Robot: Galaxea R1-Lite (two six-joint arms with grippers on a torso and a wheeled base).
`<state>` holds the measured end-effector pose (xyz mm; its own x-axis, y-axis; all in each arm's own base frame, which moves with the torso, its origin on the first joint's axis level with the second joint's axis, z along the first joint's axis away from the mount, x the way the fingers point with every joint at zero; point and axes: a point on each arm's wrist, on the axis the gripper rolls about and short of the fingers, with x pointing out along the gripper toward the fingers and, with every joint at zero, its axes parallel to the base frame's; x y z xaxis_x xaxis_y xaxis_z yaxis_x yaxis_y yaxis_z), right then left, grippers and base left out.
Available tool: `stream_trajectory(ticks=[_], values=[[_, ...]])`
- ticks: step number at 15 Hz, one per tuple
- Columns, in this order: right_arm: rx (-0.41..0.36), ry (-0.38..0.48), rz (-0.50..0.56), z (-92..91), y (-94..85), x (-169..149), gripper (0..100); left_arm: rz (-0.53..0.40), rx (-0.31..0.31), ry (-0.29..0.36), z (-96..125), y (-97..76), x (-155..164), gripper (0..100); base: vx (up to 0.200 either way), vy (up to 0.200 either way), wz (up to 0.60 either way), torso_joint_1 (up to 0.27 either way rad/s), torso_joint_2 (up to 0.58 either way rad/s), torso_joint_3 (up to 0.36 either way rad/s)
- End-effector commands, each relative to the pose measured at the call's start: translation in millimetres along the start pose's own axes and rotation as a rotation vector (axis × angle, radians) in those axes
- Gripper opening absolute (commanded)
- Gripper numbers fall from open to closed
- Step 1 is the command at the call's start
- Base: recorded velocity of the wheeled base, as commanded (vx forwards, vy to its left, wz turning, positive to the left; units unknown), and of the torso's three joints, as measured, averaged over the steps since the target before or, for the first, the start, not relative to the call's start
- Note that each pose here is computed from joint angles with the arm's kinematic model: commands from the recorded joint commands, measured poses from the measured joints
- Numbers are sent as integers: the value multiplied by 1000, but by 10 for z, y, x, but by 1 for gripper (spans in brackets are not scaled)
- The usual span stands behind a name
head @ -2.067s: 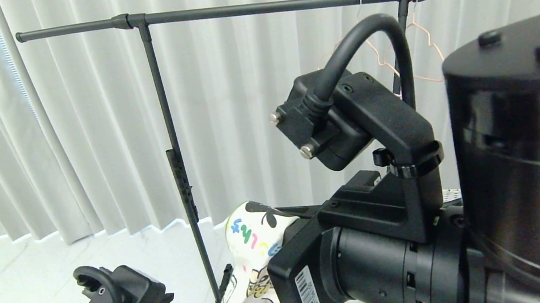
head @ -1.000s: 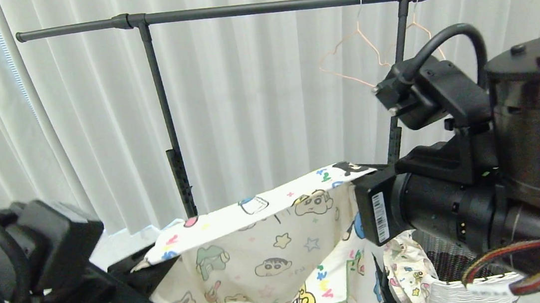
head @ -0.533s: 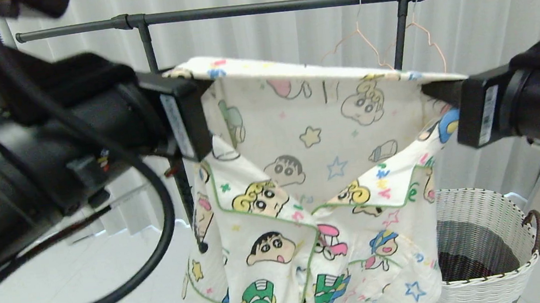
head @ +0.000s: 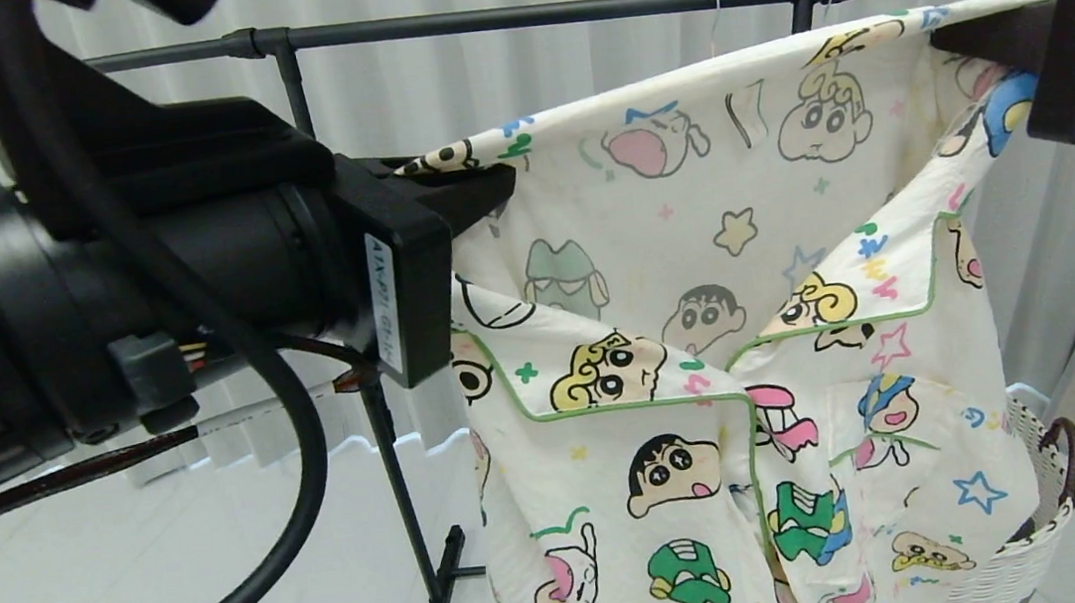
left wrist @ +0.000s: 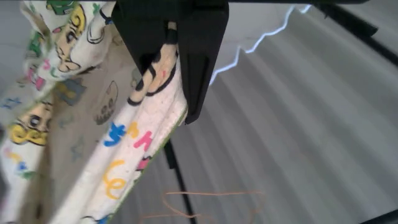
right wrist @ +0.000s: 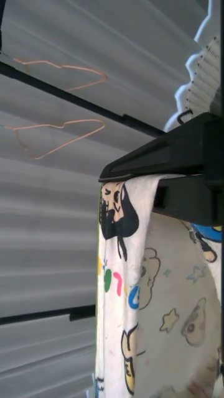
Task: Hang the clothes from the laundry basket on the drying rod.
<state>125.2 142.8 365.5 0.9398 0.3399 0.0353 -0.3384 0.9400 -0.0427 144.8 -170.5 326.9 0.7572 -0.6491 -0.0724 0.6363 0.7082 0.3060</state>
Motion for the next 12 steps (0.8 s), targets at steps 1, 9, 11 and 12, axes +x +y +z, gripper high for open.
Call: stream_trajectory(ticks=[1,9,11,12], values=[[-4,1,-13,37,-87,-103,0,1,-4,-17,28,17,-76,0,0,0,0,0,0,0],[13,68,393,38,-123,-809,0,79,20,-144,32,35,370,0,0,0,0,0,0,0],[48,89,542,24,50,-904,0,89,17,-136,11,52,418,0,0,0,0,0,0,0],[46,100,578,12,115,-917,0,98,14,-133,6,74,434,0,0,0,0,0,0,0]])
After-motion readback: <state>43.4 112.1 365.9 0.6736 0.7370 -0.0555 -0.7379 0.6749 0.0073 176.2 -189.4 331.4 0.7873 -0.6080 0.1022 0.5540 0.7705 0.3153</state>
